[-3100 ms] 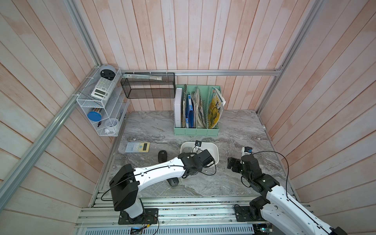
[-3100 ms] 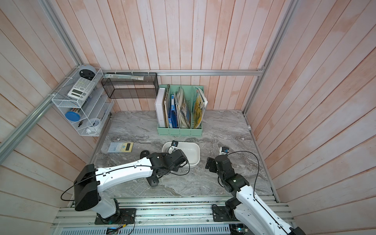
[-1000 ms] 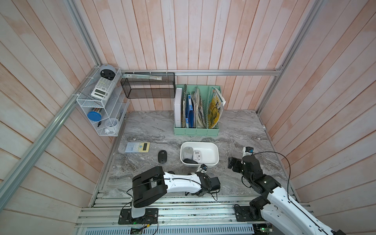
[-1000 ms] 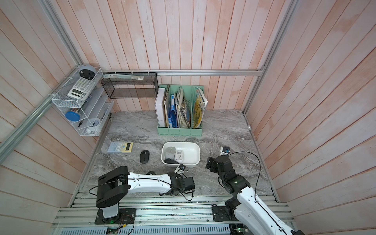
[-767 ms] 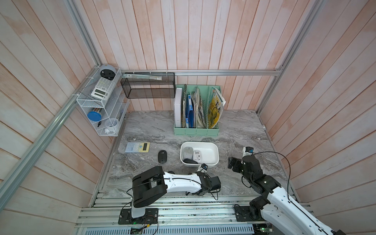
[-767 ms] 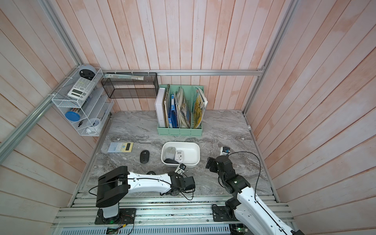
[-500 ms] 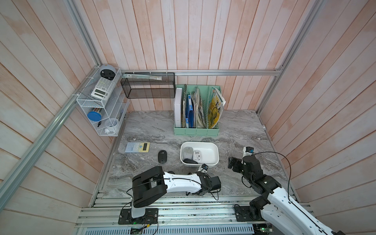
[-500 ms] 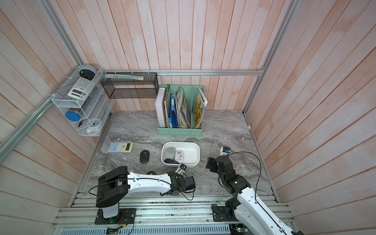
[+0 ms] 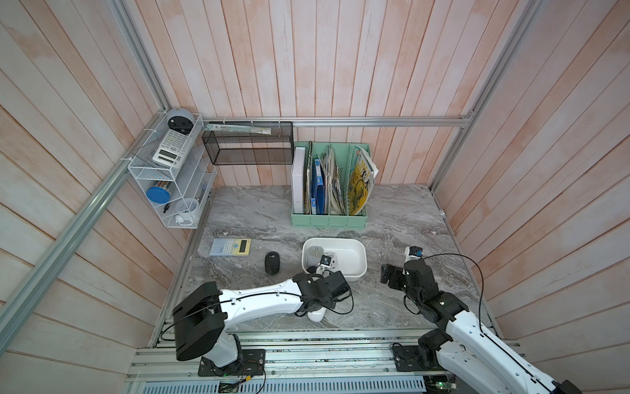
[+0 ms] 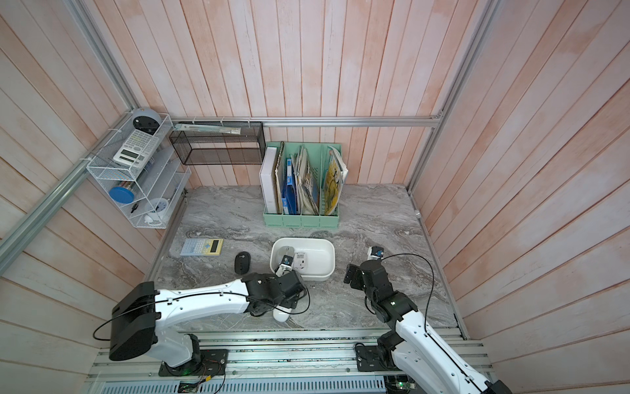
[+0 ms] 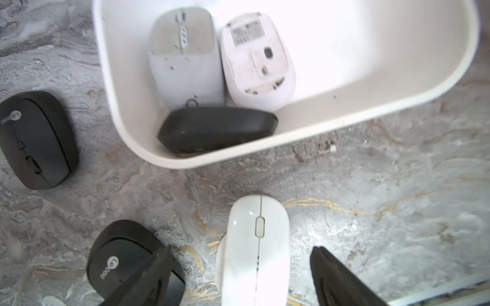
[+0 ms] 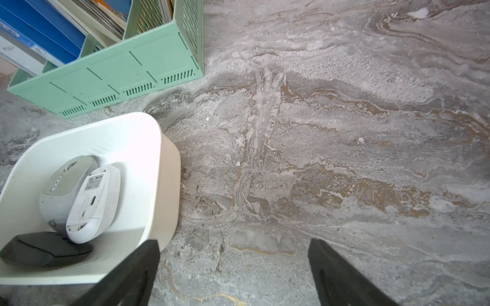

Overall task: Take out the mouse from the storage box
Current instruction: Place the mouse at the center of the board, then pick up the mouse from the storage box.

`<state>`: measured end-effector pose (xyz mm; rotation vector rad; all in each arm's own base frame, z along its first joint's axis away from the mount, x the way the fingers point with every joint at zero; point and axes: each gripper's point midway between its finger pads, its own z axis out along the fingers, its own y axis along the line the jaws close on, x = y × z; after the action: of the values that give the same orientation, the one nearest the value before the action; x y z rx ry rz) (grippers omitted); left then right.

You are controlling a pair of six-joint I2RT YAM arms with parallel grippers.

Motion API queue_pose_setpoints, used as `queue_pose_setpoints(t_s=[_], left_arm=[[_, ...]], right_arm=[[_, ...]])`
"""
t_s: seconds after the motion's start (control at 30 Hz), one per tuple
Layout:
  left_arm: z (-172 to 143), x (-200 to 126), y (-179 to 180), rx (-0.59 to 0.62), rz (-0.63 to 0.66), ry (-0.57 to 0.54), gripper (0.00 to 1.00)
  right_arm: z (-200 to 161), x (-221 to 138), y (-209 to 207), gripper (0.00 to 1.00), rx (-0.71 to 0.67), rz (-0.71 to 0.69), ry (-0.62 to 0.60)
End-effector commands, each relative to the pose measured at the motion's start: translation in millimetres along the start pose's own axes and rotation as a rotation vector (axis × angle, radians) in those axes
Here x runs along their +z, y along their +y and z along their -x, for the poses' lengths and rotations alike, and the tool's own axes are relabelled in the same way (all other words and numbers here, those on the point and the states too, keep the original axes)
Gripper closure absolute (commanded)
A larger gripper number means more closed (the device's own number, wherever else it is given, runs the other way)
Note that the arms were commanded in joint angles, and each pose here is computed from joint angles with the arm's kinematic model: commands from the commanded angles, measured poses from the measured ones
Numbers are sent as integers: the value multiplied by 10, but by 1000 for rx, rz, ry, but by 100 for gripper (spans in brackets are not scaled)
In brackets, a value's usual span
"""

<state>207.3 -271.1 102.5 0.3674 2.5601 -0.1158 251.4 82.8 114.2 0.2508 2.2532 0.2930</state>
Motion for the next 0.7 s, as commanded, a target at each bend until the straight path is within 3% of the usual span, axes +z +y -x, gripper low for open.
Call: queue_pose_setpoints(t_s=[0.0, 0.17, 0.43, 0.67], left_arm=[[196, -97, 194, -128, -68, -72, 10], [408, -187, 843, -320, -54, -177, 5], [368, -194, 1520, -505, -49, -260, 2], [265, -197, 1715, -489, -18, -311, 0]], right_arm=[[94, -38, 167, 5, 7, 51, 28], [123, -2, 379, 5, -7, 76, 86], [66, 98, 858, 5, -121, 94, 138], [-5, 309, 1241, 5, -154, 125, 214]])
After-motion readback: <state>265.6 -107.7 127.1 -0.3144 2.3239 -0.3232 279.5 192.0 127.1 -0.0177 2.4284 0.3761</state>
